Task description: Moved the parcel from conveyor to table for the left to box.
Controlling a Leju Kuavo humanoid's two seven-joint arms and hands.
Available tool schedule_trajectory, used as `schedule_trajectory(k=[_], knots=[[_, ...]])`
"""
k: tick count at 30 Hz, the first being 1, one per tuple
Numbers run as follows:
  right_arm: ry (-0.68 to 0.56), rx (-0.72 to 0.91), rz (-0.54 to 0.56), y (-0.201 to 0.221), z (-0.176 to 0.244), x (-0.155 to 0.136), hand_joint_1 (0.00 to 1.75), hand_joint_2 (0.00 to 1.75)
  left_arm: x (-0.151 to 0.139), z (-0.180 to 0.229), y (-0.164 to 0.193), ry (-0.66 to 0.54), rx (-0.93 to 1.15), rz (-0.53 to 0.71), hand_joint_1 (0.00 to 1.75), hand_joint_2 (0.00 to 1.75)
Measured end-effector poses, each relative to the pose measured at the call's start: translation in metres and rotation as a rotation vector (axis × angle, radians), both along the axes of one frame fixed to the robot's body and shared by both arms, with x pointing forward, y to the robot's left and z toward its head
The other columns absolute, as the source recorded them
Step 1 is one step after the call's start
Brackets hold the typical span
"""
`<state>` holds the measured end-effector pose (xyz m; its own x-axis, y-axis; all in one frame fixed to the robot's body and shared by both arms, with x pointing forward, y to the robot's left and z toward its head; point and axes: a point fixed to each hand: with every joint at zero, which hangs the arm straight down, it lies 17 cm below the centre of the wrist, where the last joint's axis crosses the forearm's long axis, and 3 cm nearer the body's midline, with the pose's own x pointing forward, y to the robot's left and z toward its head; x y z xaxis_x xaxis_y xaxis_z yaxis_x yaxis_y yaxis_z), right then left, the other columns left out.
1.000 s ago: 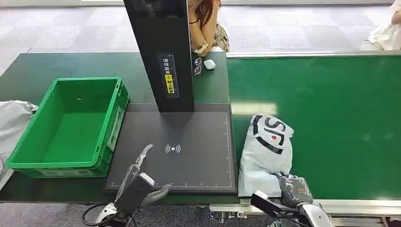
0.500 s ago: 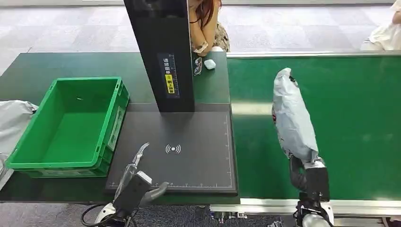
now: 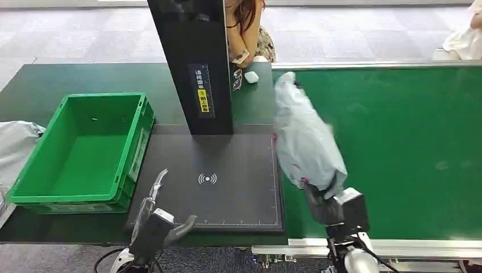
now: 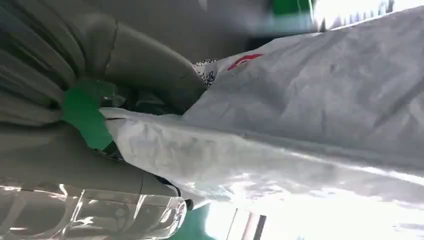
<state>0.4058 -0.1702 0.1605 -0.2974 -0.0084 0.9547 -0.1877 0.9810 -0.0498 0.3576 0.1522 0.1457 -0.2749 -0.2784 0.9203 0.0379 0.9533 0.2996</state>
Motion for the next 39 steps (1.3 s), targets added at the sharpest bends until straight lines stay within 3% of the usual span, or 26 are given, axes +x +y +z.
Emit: schedule_trajectory(k=[4, 7, 10, 13, 14, 21, 28, 31, 39], knots=[[0.126, 0.006, 0.303, 0.089, -0.019, -0.01, 1.75, 1.75, 0.0, 0.044, 0.059, -0.165, -0.098, 0.251, 0.0, 1.75], [0.201, 0.014, 0.44, 0.131, -0.031, -0.018, 1.75, 1.75, -0.011, 0.076, 0.097, -0.289, -0.135, 0.399, 0.0, 1.75], [0.249, -0.018, 0.519, 0.156, -0.043, -0.022, 1.75, 1.75, -0.027, 0.103, 0.122, -0.401, -0.148, 0.5, 0.0, 1.75], [0.289, -0.084, 0.517, 0.165, -0.057, -0.016, 1.75, 1.75, -0.038, 0.113, 0.134, -0.444, -0.158, 0.545, 0.0, 1.75], [0.307, -0.11, 0.502, 0.165, -0.063, -0.012, 0.02, 1.75, -0.039, 0.116, 0.136, -0.453, -0.161, 0.551, 0.0, 1.75], [0.371, -0.213, 0.437, 0.159, -0.092, 0.006, 0.0, 1.75, -0.039, 0.118, 0.138, -0.438, -0.178, 0.552, 0.0, 1.75], [0.315, -0.197, 0.275, 0.135, -0.084, 0.03, 0.0, 1.75, -0.036, 0.115, 0.135, -0.415, -0.19, 0.533, 0.0, 1.75], [0.219, -0.121, 0.128, 0.108, -0.064, 0.038, 0.0, 1.75, -0.033, 0.113, 0.131, -0.398, -0.192, 0.509, 0.0, 1.75], [0.135, 0.193, -0.208, 0.007, -0.028, 0.034, 0.0, 1.75, -0.027, 0.111, 0.123, -0.381, -0.208, 0.457, 0.0, 1.75]])
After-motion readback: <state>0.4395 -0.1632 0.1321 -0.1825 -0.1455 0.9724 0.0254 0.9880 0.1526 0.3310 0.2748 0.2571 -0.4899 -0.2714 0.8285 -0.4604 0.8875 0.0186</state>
